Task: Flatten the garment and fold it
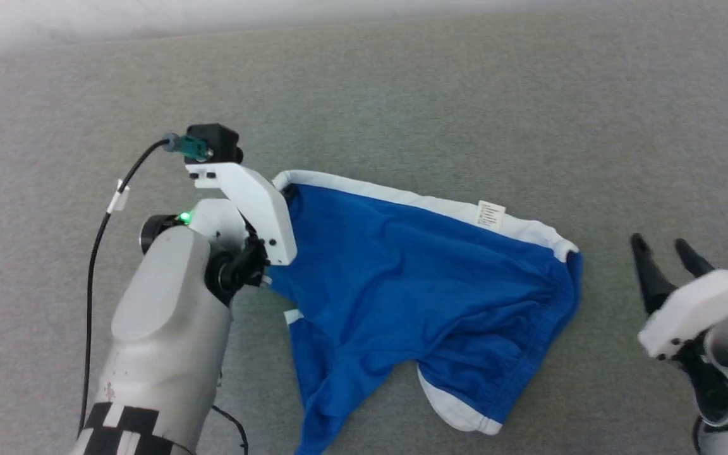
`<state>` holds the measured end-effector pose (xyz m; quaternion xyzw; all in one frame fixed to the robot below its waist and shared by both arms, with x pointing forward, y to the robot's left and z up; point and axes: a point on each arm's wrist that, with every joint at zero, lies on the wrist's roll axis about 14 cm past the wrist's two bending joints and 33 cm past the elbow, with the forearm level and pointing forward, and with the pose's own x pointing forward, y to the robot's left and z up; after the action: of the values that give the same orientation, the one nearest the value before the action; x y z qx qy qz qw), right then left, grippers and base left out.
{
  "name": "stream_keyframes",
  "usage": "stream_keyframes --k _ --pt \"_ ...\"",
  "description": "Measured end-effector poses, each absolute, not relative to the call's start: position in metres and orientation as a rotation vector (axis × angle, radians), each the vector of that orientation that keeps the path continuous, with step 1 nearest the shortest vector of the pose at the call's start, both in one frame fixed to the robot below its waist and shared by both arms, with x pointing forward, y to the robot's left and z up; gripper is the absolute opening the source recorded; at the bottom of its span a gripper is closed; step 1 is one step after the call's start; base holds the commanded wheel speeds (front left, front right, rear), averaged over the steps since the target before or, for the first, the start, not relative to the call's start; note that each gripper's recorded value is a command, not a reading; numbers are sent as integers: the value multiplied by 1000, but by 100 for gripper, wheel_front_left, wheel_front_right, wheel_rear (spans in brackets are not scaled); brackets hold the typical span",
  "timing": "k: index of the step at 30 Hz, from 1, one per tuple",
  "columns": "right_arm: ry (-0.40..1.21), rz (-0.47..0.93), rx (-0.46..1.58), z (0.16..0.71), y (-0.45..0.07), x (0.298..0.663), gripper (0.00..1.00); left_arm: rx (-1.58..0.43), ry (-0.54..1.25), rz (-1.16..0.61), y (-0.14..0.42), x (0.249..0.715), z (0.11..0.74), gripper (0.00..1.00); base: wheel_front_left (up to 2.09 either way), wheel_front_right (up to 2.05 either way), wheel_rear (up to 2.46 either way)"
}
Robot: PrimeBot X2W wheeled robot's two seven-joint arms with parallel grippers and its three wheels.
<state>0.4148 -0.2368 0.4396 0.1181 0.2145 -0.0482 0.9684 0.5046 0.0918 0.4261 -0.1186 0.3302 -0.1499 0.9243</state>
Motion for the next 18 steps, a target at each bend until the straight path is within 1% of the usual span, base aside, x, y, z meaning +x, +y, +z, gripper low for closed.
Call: stream_keyframes --k 4,6,9,13,18 --pt "515 66 153 445 -187 428 100 -245 655 -318 96 497 433 0 0 0 0" --pt "579 123 90 442 -172 430 100 -240 653 -324 97 493 433 0 0 0 0" --pt "678 142 -8 430 -171 430 100 -237 654 -336 95 488 430 0 0 0 0" --pt "816 144 -66 404 -173 423 100 -230 660 -360 89 483 424 0 0 0 0" --pt "838 180 -75 387 -161 431 100 -232 675 -371 86 482 415 0 0 0 0"
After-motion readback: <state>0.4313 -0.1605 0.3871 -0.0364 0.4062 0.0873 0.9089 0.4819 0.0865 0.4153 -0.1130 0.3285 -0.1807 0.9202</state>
